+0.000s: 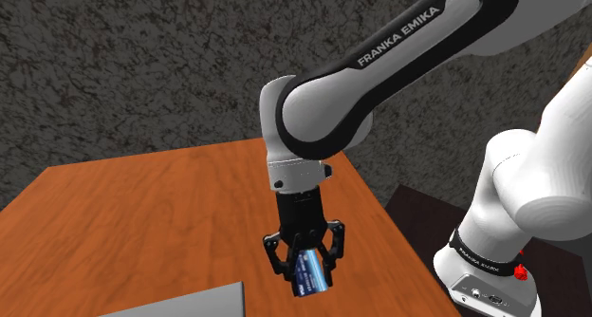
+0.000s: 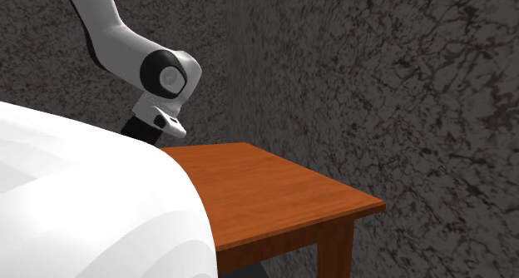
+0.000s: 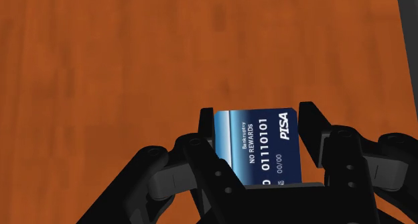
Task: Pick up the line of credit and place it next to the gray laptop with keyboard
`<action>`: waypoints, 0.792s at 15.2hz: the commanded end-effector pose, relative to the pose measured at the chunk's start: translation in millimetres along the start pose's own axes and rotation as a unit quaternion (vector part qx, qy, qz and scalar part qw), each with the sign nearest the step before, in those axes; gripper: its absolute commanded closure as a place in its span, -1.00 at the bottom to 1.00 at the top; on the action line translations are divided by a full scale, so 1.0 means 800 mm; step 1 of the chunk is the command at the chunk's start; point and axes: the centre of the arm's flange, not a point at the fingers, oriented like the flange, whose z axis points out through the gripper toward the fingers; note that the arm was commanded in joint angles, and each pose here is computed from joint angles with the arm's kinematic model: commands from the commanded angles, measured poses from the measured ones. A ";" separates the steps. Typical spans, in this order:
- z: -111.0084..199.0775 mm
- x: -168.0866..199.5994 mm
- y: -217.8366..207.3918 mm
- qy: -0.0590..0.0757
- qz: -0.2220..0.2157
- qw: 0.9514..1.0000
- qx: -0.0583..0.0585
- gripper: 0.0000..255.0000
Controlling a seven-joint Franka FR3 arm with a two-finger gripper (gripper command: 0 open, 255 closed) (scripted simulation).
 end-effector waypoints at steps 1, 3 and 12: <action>0.012 0.006 0.000 0.000 0.000 1.000 0.000 1.00; 0.023 0.013 0.000 0.000 0.000 1.000 0.000 1.00; 0.022 0.013 0.000 0.000 0.000 1.000 0.000 -1.00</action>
